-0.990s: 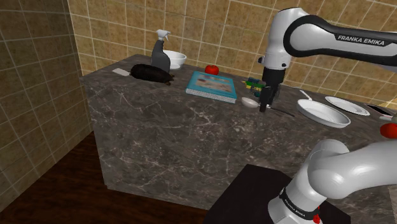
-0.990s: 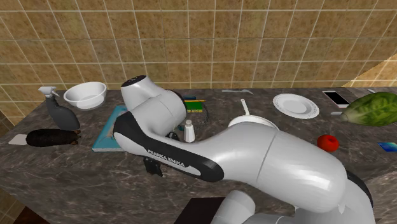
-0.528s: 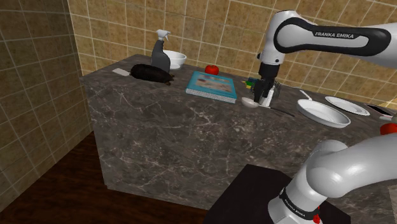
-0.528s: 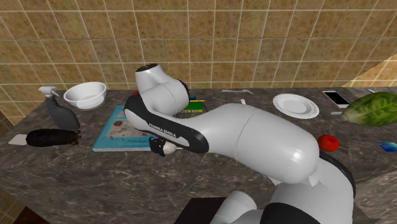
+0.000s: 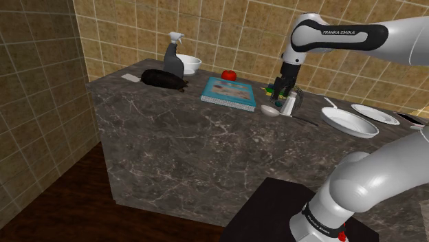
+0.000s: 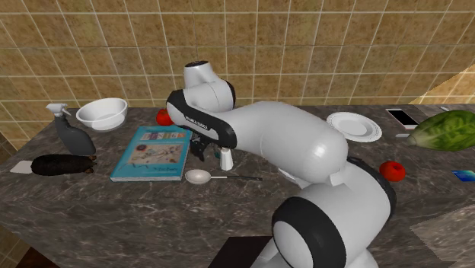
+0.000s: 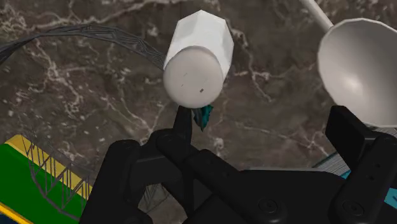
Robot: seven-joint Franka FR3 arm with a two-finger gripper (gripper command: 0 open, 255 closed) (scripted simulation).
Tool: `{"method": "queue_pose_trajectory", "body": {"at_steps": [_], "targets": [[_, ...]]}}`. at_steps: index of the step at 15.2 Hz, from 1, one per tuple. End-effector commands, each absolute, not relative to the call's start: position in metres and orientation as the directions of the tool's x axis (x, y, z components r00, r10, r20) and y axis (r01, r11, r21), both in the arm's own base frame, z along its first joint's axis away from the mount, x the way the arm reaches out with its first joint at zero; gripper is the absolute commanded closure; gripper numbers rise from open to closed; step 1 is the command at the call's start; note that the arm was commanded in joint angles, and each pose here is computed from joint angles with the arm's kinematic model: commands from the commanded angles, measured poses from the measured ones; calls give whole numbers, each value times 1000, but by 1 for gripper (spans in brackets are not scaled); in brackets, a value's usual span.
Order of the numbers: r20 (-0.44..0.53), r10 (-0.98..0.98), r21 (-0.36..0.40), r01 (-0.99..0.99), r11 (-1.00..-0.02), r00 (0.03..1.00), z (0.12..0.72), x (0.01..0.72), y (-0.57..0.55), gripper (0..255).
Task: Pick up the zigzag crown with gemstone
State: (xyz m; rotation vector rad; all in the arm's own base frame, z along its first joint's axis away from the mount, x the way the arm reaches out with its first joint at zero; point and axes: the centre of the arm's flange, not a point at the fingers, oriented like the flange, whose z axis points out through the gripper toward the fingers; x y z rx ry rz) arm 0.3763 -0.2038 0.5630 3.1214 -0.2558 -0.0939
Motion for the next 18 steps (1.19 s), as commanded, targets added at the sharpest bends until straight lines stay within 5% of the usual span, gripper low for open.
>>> {"method": "queue_pose_trajectory", "body": {"at_steps": [1,12,13,18], "targets": [[-42,-192,10,-192,-981,981,565,384,-228,0],[-30,-213,6,-212,-977,977,526,390,-246,0],[-30,-213,6,-212,-977,977,527,390,-246,255],[-30,-213,6,-212,-977,977,527,390,-247,255]]}}
